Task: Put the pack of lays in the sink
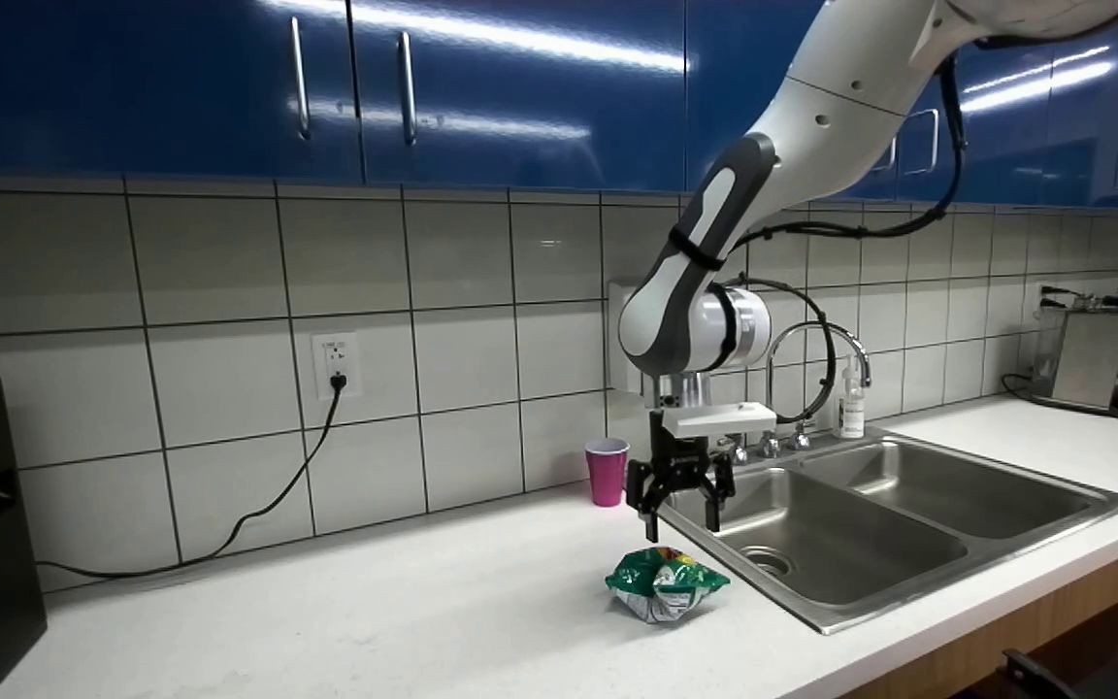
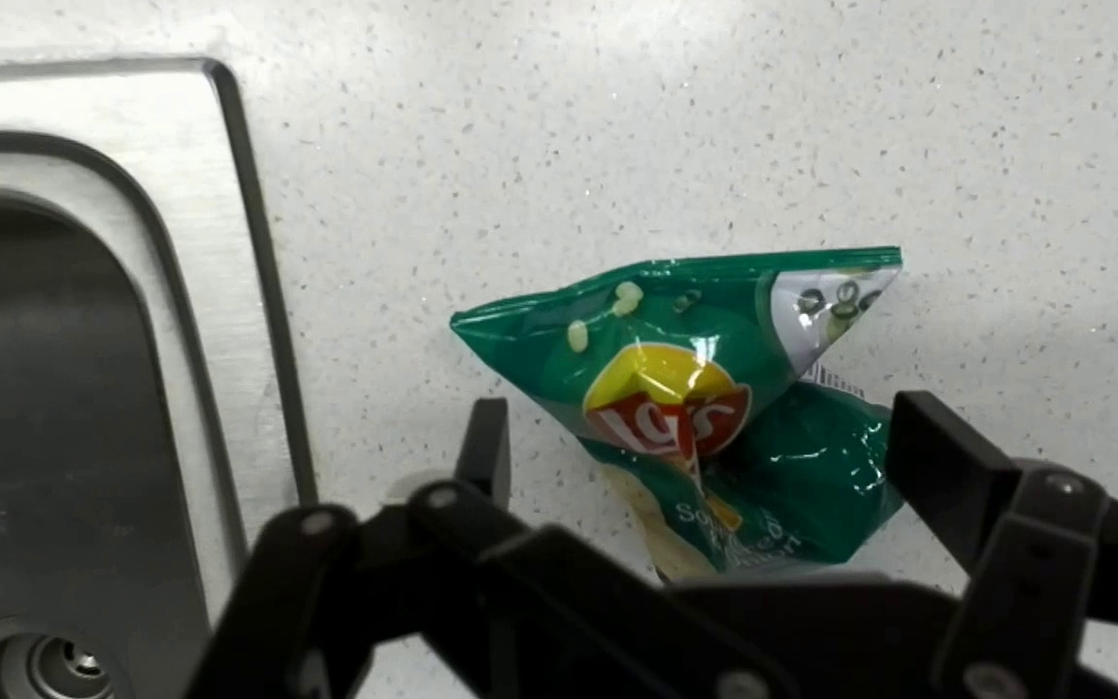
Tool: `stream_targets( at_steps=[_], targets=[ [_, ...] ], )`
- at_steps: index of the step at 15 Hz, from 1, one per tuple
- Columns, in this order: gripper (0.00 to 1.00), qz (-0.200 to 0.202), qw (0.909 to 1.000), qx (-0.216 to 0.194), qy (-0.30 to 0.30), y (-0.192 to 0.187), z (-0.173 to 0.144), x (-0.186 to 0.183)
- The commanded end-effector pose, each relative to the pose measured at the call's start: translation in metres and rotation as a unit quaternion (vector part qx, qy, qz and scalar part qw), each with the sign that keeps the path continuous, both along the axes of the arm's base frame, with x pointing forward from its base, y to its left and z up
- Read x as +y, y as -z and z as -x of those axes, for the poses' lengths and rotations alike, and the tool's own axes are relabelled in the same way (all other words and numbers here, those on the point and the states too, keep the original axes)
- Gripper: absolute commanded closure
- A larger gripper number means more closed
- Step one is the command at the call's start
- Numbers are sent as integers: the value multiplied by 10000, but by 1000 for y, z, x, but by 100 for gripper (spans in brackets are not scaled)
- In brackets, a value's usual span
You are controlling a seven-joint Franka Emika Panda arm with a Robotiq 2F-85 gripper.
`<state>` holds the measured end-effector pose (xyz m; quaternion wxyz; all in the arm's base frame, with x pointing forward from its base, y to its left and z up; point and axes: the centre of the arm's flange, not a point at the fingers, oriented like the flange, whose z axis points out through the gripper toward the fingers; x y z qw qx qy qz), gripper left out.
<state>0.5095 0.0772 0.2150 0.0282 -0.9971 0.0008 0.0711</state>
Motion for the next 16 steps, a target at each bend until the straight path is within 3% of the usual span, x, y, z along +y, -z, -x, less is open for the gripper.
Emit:
stream_targets(
  at_steps=[1,10,11,12,16],
  targets=[
    [0,-47,10000,-48,9,11,-16,12],
    [0,-53,10000,-45,-24,27,-32,23],
    [7,-56,10000,-41,-21,28,-34,24],
    [26,-58,10000,-43,-18,28,-35,24],
    [58,-68,10000,-43,-28,31,-38,25]
  ],
)
